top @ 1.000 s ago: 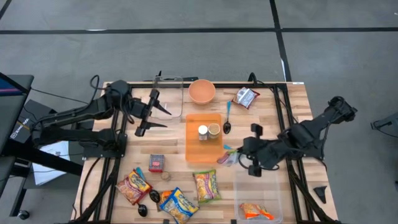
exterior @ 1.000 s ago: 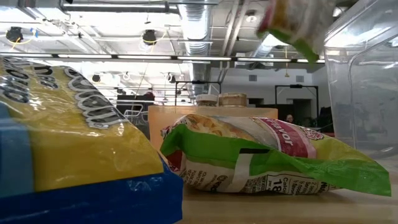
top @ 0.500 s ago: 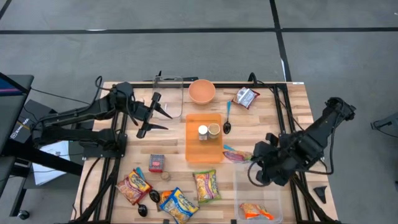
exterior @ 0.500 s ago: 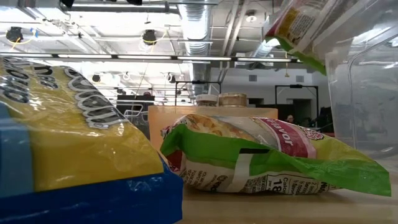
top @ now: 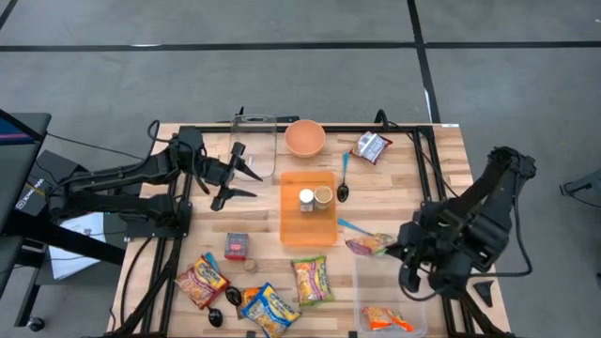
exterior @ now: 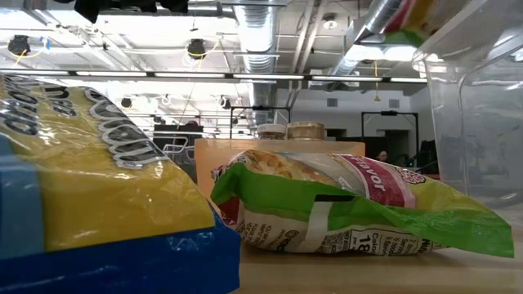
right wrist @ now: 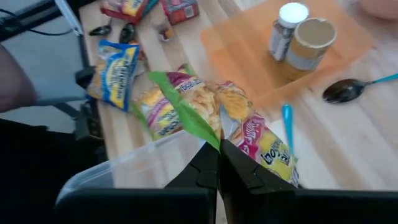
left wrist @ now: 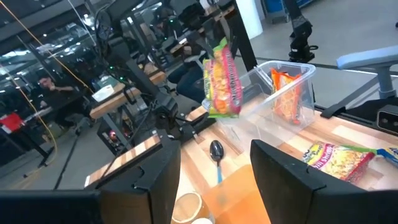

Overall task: Pick & Place Food Item
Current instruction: Put the green noodle pack into the transparent container

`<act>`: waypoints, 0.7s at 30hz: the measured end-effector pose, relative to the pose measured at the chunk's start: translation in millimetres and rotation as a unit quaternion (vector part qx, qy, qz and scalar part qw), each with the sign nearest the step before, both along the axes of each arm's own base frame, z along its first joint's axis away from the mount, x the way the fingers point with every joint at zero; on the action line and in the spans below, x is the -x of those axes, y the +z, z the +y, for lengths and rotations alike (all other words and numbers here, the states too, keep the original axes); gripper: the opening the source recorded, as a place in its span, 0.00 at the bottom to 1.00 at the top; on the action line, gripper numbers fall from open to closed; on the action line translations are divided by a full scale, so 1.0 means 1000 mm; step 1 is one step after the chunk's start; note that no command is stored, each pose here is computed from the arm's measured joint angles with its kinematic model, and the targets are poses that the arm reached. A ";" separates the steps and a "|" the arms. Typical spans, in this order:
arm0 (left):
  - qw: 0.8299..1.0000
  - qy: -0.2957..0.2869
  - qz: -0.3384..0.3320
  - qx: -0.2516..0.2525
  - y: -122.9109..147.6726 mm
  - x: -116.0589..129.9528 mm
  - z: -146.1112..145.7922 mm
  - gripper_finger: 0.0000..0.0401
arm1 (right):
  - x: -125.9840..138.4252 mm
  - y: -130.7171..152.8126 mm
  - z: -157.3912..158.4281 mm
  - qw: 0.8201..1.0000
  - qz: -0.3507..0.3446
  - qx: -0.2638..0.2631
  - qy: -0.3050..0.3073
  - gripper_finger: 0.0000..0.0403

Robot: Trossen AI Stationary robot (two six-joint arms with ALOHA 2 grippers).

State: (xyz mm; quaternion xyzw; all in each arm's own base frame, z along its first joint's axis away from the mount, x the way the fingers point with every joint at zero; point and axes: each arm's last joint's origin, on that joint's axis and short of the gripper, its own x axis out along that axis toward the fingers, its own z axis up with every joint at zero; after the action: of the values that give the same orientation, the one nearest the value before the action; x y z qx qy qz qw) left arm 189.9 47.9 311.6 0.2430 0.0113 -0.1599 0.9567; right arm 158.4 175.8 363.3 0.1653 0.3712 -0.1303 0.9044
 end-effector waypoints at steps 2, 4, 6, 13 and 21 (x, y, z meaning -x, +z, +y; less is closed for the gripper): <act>1.000 0.001 -0.005 -0.007 0.000 0.000 0.000 0.46 | 0.003 0.001 0.003 1.000 -0.005 -0.012 -0.004 0.00; 1.000 0.001 -0.005 -0.008 0.000 0.000 0.000 0.47 | 0.007 0.001 0.006 1.000 -0.007 -0.025 -0.009 0.00; 1.000 0.001 -0.005 -0.009 0.001 0.000 0.000 0.47 | 0.010 0.001 0.008 0.999 -0.008 -0.039 -0.016 0.00; 1.000 0.002 -0.005 -0.009 0.000 0.000 0.000 0.46 | 0.016 -0.003 0.019 0.996 0.002 -0.078 -0.031 0.00; 1.000 0.002 -0.003 -0.008 0.000 0.000 0.000 0.46 | 0.009 -0.021 0.036 0.994 0.054 -0.087 -0.045 0.00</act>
State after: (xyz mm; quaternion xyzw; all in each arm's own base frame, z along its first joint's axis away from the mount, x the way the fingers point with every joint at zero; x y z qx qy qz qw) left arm 189.9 48.0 311.8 0.2508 0.0103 -0.1568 0.9552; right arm 148.9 211.4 341.9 0.2527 0.4215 -0.1473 0.8584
